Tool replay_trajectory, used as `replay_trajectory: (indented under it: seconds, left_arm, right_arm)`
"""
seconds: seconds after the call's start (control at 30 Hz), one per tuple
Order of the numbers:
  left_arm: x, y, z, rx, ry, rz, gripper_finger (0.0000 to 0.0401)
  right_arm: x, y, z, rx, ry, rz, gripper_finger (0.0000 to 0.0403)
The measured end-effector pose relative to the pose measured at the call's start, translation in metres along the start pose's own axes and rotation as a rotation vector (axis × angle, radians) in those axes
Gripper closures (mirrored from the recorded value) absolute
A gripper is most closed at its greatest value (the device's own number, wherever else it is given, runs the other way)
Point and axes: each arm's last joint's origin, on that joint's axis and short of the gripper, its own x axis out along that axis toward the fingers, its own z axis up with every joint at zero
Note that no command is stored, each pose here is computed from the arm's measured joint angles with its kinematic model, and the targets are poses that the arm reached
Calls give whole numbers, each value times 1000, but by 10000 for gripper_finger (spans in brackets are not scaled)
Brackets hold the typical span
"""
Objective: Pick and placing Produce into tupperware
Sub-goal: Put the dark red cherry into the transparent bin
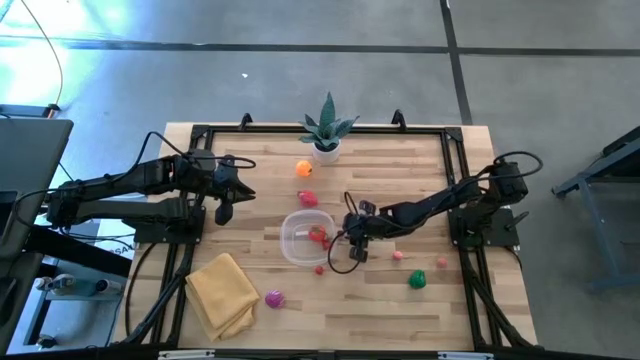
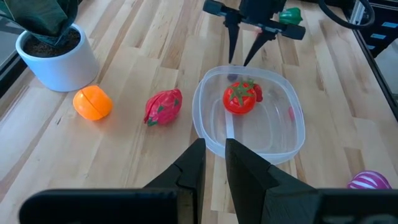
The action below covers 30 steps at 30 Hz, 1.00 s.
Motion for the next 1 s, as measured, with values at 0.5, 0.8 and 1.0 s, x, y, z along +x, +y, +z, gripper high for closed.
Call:
replay_trajectory:
  seconds: [0.5, 0.8, 1.0]
  left_arm:
    - [0, 0, 0, 0, 0, 0, 348]
    - [0, 0, 0, 0, -1, 0, 348]
    - [0, 0, 0, 0, 0, 0, 348]
  right_arm:
    - [1, -4, 6, 23, -32, 9, 207]
    - [20, -3, -1, -9, -5, 9, 206]
    - [20, -4, 0, -26, -25, -32, 206]
